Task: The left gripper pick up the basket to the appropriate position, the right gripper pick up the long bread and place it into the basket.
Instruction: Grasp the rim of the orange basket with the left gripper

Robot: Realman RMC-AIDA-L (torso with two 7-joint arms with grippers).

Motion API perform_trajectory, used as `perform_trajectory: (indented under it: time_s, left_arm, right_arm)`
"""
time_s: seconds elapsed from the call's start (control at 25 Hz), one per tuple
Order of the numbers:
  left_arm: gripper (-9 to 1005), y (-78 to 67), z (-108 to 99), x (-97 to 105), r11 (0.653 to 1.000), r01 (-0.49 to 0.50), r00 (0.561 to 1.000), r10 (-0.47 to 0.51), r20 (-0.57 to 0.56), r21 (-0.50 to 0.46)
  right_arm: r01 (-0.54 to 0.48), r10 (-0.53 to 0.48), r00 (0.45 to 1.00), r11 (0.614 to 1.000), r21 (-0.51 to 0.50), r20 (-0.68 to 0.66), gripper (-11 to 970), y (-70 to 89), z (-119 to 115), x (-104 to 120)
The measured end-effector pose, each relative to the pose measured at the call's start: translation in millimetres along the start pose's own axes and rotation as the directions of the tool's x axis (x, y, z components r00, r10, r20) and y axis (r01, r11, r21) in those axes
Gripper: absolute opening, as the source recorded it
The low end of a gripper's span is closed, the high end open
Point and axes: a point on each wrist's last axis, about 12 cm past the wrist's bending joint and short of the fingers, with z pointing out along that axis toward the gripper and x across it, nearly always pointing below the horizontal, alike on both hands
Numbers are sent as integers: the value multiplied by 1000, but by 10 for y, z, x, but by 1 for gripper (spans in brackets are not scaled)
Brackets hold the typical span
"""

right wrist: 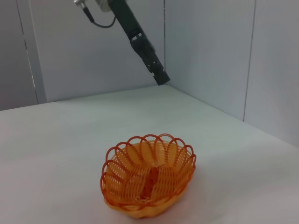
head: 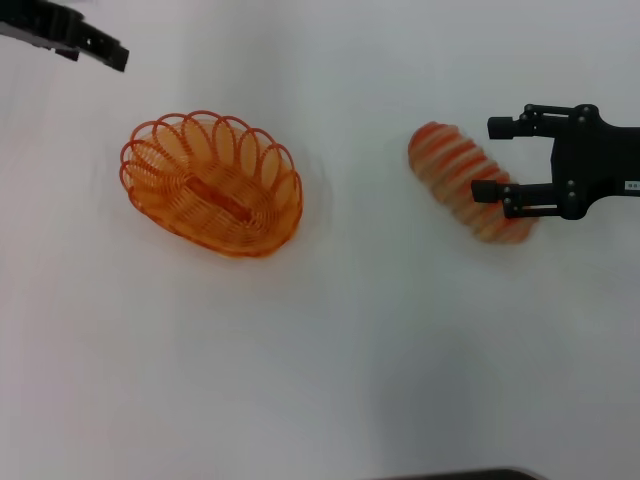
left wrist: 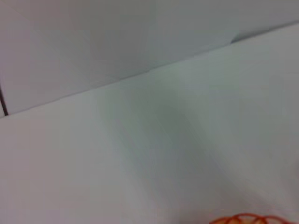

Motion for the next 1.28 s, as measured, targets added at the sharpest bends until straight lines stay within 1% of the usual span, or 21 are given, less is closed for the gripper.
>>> perform_trajectory:
  time_s: [0.16,0.32,0.44,0.52,0.68,0.96,1.28]
  left_arm:
    - [660,-170,112,-113,995,-89,991,85,-102,-39]
    - [660,-330,256,-176,986,-148,974,131,-186,-77]
    - [660,-435,357,-201,980,-177,962,154,-225,-87]
    - [661,-464,395,-209,979,-180,961,156,-227,-92]
    - [661,-456,472,-199,979,-172,963,144,-226,-108]
    - [661,-352,636,-104,983,-134,970,104,-219,-127]
    - [661,-348,649,-104,983,-133,970,102,-220,-128]
  right_arm:
    - [2,-2,1000,1000,-4,2,820,9,7,6]
    - [6,-6,1000,1000,-10,4,821,18,13,7]
    - [14,-14,1000,1000,-12,5,821,25,21,11]
    - [17,-17,1000,1000,-15,4,821,32,30,16]
    - [18,-18,1000,1000,-18,5,821,45,42,25]
    - [18,-18,1000,1000,-14,3,821,67,25,57]
    - [19,-19,1000,1000,4,12,821,63,-41,70]
